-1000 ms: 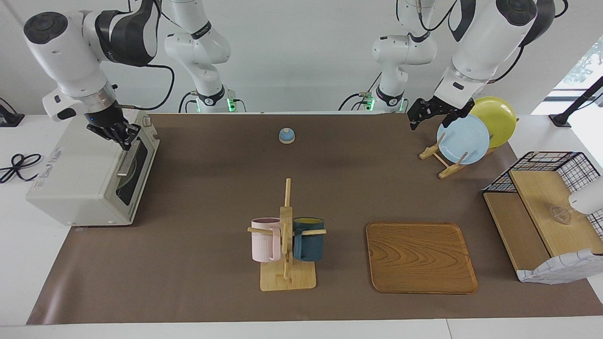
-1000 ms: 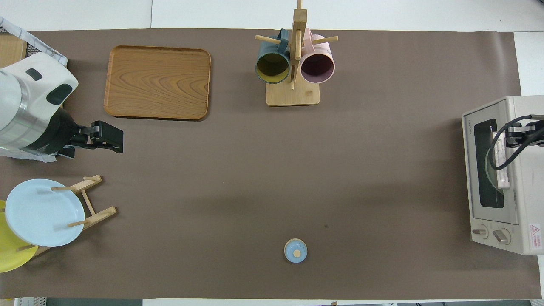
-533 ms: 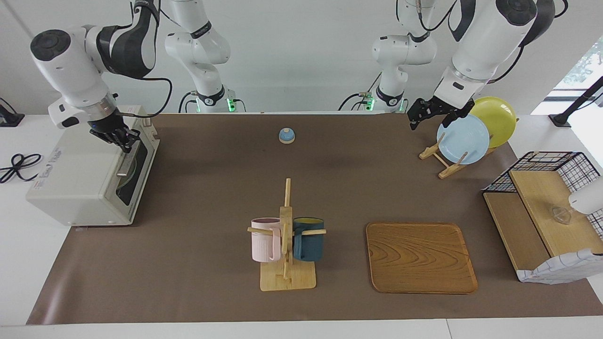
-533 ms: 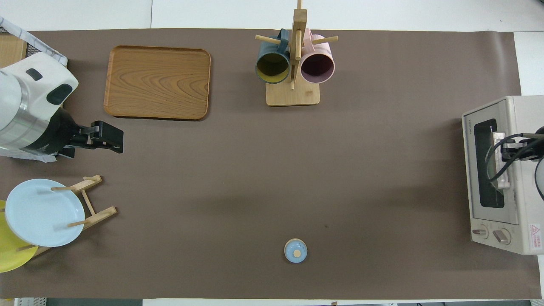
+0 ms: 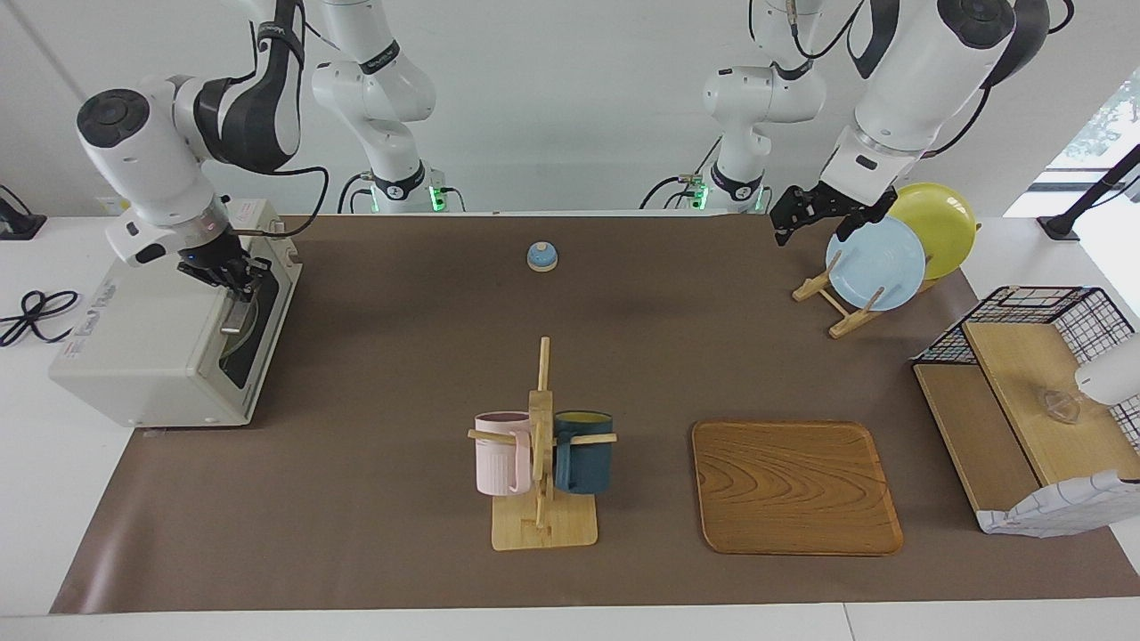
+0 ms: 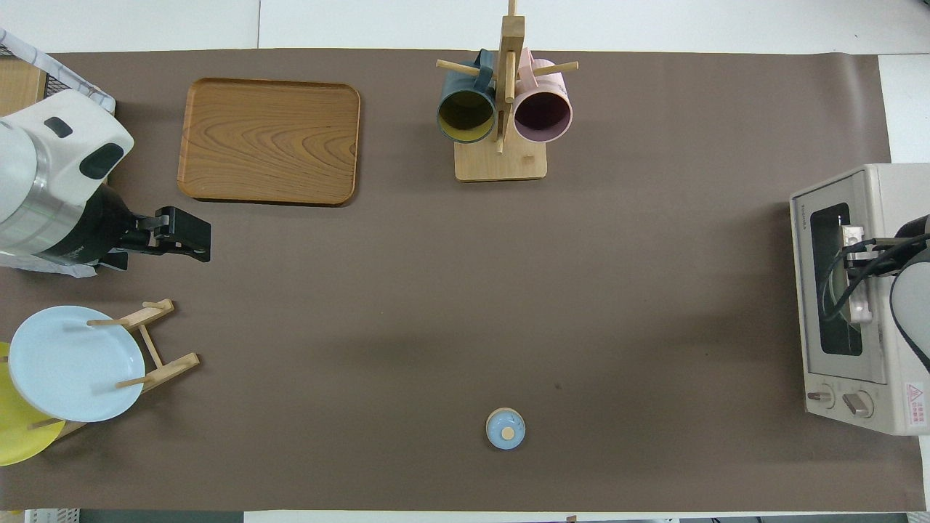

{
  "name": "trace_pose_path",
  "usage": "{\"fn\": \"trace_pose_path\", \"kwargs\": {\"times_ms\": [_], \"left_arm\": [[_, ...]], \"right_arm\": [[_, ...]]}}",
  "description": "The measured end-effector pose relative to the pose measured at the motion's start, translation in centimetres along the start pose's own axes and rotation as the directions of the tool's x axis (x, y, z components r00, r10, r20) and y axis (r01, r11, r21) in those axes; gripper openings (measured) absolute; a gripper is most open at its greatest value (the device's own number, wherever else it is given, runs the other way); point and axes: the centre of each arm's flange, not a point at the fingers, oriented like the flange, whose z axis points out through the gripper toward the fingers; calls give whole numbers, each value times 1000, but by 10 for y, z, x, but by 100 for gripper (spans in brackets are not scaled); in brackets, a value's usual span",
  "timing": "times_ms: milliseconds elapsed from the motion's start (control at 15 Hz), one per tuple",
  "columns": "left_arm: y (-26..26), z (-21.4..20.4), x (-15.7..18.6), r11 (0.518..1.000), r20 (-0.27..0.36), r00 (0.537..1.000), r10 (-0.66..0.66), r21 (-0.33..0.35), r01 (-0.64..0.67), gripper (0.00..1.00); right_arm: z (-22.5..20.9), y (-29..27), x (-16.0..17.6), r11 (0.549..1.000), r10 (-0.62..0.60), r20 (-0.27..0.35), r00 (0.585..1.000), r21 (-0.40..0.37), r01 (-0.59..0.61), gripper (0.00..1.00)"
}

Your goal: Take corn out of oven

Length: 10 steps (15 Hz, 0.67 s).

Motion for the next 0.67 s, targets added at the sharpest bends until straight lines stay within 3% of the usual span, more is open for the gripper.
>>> {"fn": "trace_pose_path", "kwargs": {"times_ms": [667], "left_arm": [[0,0,0,1000,0,1000,0,0,0,100]], "right_arm": [[5,-12,-4,999,-54,-28,998,-5,54,1]]}}
